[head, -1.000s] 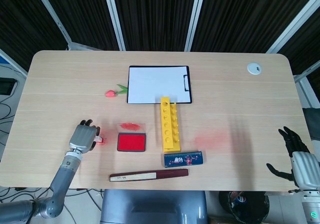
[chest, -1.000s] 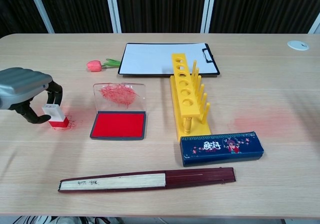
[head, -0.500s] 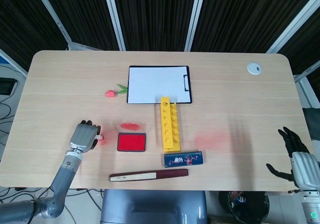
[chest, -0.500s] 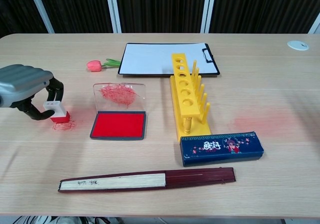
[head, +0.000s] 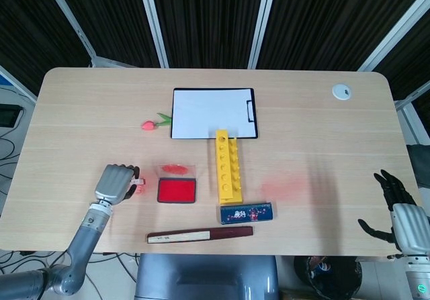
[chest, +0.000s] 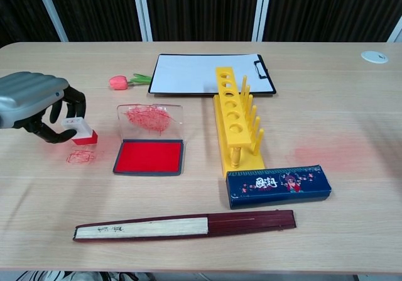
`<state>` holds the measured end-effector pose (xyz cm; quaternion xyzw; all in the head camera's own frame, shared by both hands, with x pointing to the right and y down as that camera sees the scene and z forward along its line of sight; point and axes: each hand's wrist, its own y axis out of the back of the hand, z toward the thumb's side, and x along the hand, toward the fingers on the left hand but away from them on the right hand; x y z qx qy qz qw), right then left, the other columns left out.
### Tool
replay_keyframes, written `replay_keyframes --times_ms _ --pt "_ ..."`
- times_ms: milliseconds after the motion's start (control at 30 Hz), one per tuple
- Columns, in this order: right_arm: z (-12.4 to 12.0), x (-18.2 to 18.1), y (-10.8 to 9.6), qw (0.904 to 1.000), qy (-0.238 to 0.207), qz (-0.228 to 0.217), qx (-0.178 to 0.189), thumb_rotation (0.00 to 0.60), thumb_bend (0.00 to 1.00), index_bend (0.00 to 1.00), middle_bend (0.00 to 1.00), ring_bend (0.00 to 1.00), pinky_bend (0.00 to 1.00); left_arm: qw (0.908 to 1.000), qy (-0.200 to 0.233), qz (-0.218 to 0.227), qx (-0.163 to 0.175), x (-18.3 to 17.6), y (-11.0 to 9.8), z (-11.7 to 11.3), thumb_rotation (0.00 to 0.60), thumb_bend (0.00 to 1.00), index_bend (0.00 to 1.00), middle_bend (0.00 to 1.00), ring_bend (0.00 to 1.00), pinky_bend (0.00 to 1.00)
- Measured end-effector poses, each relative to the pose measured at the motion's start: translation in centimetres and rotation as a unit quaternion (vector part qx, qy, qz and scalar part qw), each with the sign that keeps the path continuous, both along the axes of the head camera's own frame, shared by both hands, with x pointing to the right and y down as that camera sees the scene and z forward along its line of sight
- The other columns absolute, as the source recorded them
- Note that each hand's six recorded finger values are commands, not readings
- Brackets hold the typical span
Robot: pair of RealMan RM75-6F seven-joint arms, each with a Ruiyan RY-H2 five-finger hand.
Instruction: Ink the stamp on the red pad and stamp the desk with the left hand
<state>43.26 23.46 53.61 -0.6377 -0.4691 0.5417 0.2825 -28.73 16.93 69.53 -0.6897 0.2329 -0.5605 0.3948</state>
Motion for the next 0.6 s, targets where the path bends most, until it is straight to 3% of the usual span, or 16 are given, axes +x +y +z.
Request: replay_keyframes --times_ms 233,600 --pt "0.0 0.1 -0.1 1.0000 0.000 0.001 0.000 0.600 0.26 0.07 0.00 0.00 0.19 0.9980 0.050 0.029 -0.025 2.5 0.3 -0.5 0.600 0.48 0.73 0.73 0.55 0.63" --pt "0.1 0.2 -0.1 1.0000 -0.001 0.005 -0.002 0.600 0.26 0.07 0.00 0.00 0.19 0.9946 0.054 0.071 -0.052 5.7 -0.4 -0.3 0.600 0.48 0.73 0.73 0.55 0.63"
